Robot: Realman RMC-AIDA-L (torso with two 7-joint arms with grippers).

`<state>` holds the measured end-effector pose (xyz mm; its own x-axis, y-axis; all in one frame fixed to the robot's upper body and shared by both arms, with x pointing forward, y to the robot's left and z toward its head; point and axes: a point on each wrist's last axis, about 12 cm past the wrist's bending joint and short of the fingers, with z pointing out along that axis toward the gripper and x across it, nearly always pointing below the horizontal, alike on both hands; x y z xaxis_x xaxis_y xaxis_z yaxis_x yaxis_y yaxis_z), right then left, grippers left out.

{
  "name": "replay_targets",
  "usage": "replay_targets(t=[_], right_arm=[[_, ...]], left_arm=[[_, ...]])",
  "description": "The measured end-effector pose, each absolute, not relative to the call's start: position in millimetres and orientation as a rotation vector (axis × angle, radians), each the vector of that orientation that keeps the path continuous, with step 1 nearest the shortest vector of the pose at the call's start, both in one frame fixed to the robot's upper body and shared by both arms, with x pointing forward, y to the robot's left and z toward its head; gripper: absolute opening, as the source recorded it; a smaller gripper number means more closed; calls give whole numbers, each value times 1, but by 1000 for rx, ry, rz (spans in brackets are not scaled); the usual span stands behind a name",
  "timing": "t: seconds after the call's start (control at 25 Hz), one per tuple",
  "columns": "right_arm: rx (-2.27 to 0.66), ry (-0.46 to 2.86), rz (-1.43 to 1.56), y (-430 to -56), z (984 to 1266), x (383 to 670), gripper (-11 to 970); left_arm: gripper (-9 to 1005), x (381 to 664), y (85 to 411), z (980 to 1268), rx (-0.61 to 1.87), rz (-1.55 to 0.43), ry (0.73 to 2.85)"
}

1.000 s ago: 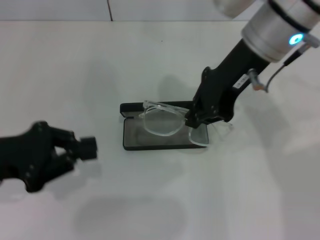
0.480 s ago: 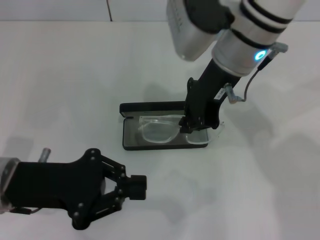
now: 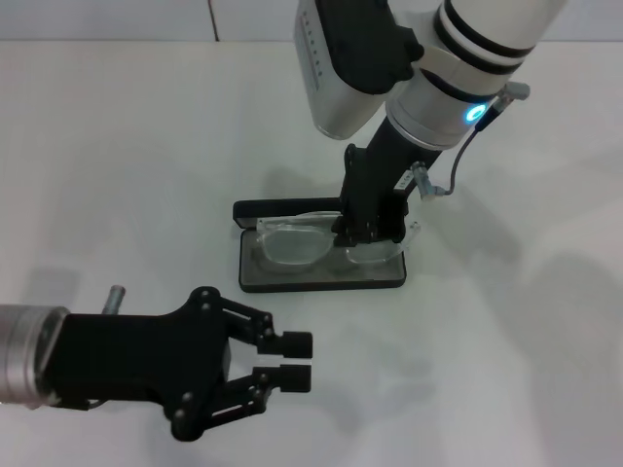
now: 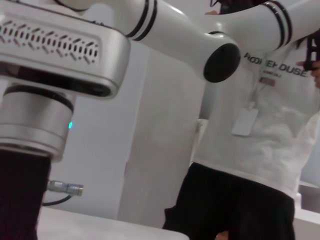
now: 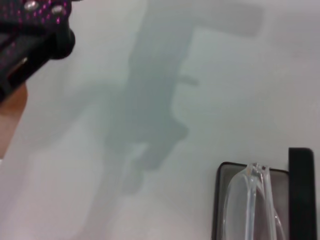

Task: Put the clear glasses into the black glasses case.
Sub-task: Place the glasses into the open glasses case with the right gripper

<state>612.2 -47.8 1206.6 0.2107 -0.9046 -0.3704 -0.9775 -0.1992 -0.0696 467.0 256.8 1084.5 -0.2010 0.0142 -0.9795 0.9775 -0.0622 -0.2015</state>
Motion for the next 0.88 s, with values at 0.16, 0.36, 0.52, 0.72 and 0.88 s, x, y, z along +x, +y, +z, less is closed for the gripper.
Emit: replay_targets(t=[0.16, 0.36, 0.52, 0.72, 0.88], right_arm=[[-2202, 1775, 336, -45, 1204, 613, 125], [-2190, 1792, 343, -40, 1200, 613, 127], [-2201, 1797, 323, -39, 1196, 613, 129], [-2195, 1809, 305, -39, 1192, 614, 131], [-2180, 1815, 311, -40, 1190, 615, 132]], left_arm=[[136, 468, 255, 1081, 1162, -1373, 1343], [294, 467, 255, 1080, 1171, -1350, 1328], [346, 466, 254, 1079, 1177, -1338, 1314], [358, 467, 252, 1077, 1169, -1321, 1321], [357, 467, 250, 1075, 1165, -1313, 1324]])
